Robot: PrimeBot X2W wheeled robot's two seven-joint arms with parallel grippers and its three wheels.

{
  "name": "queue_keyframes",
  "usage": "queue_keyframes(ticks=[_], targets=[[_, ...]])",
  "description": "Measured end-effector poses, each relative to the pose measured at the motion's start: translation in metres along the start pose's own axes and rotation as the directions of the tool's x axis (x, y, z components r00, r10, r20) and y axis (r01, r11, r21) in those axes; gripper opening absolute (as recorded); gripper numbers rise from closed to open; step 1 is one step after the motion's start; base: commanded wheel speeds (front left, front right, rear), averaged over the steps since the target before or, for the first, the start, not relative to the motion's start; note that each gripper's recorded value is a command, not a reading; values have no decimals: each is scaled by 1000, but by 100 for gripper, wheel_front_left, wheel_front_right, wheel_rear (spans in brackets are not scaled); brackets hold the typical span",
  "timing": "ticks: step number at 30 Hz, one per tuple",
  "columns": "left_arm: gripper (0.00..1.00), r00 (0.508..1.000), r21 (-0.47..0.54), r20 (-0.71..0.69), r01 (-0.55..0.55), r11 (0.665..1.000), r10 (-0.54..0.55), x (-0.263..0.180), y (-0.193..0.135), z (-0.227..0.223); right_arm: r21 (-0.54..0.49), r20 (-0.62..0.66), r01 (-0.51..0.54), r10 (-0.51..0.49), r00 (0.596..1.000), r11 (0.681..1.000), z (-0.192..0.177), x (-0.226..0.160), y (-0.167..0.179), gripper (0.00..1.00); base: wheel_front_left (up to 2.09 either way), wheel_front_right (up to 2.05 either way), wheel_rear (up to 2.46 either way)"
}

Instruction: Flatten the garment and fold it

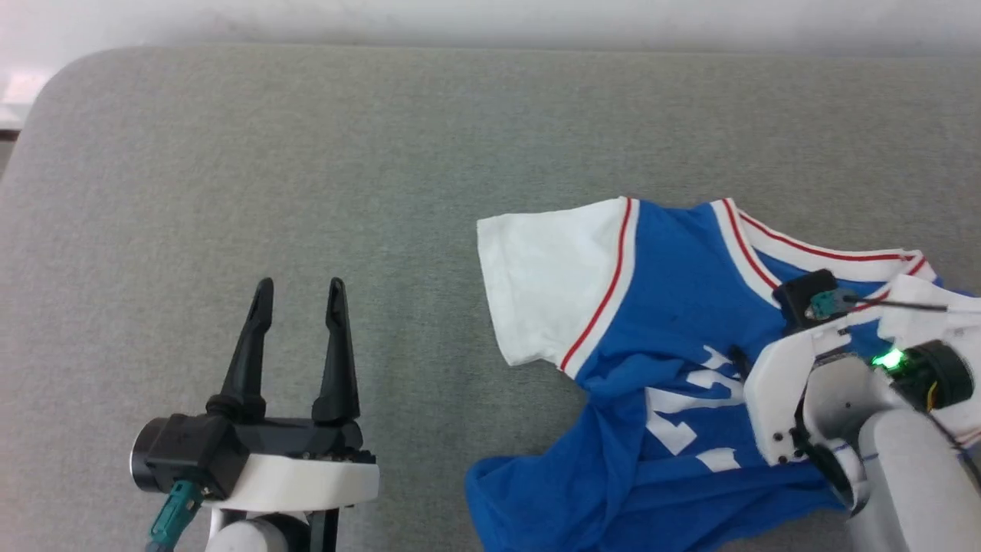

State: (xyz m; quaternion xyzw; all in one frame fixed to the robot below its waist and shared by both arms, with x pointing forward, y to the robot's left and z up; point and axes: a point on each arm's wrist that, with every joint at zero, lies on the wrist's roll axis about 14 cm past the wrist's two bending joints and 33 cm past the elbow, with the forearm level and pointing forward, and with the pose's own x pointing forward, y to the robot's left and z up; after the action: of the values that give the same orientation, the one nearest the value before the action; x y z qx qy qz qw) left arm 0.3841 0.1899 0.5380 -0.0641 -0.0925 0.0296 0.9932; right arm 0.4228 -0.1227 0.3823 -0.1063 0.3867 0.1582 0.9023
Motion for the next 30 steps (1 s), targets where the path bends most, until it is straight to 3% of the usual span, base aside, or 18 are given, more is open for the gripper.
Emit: queue_keyframes(ticks=[1,2,3,4,10,14,18,22,23,24,25,28,30], targets=[[100,1000,1,-2,-6,1000,6,-1,2,0,-8,-14,-3,3,1000,1000,-1,4,0,100,0,0,0],[100,1000,3,-4,-11,1000,11,-2,3,-1,-17,-21,-4,4,1000,1000,1,8,-1,48,0,0,0],[100,1000,5,-6,-17,1000,17,-3,5,-1,-30,-25,-7,6,1000,1000,3,11,-1,16,0,0,0],[100,1000,6,-8,-26,1000,26,-4,8,-1,-36,-26,-10,9,1000,999,4,14,-1,0,0,0,0],[100,998,19,-4,-63,998,63,-8,19,2,-71,64,-47,51,997,996,32,23,15,0,0,0,0],[100,997,17,7,-71,997,71,-10,20,6,-130,172,-164,185,968,978,67,17,66,0,0,0,0],[100,997,10,11,-73,997,73,-10,21,8,-211,250,-330,378,891,920,93,-3,138,0,0,0,0],[100,997,9,15,-73,997,72,-10,20,9,-269,187,-475,529,828,838,73,-20,192,0,0,0,0],[100,997,9,15,-73,997,72,-11,20,10,-281,154,-490,543,826,825,64,-22,197,18,0,0,0],[100,997,8,15,-72,997,72,-11,20,10,-285,119,-503,551,826,816,52,-22,199,50,0,0,0],[100,997,8,16,-71,997,71,-11,20,10,-279,89,-508,549,831,815,41,-21,196,100,0,0,0],[100,998,6,18,-68,998,68,-11,19,11,-283,48,-483,516,856,828,22,-16,179,100,0,0,0],[100,998,4,17,-65,998,65,-11,18,10,-265,86,-462,498,863,846,29,-17,169,100,0,0,0]])
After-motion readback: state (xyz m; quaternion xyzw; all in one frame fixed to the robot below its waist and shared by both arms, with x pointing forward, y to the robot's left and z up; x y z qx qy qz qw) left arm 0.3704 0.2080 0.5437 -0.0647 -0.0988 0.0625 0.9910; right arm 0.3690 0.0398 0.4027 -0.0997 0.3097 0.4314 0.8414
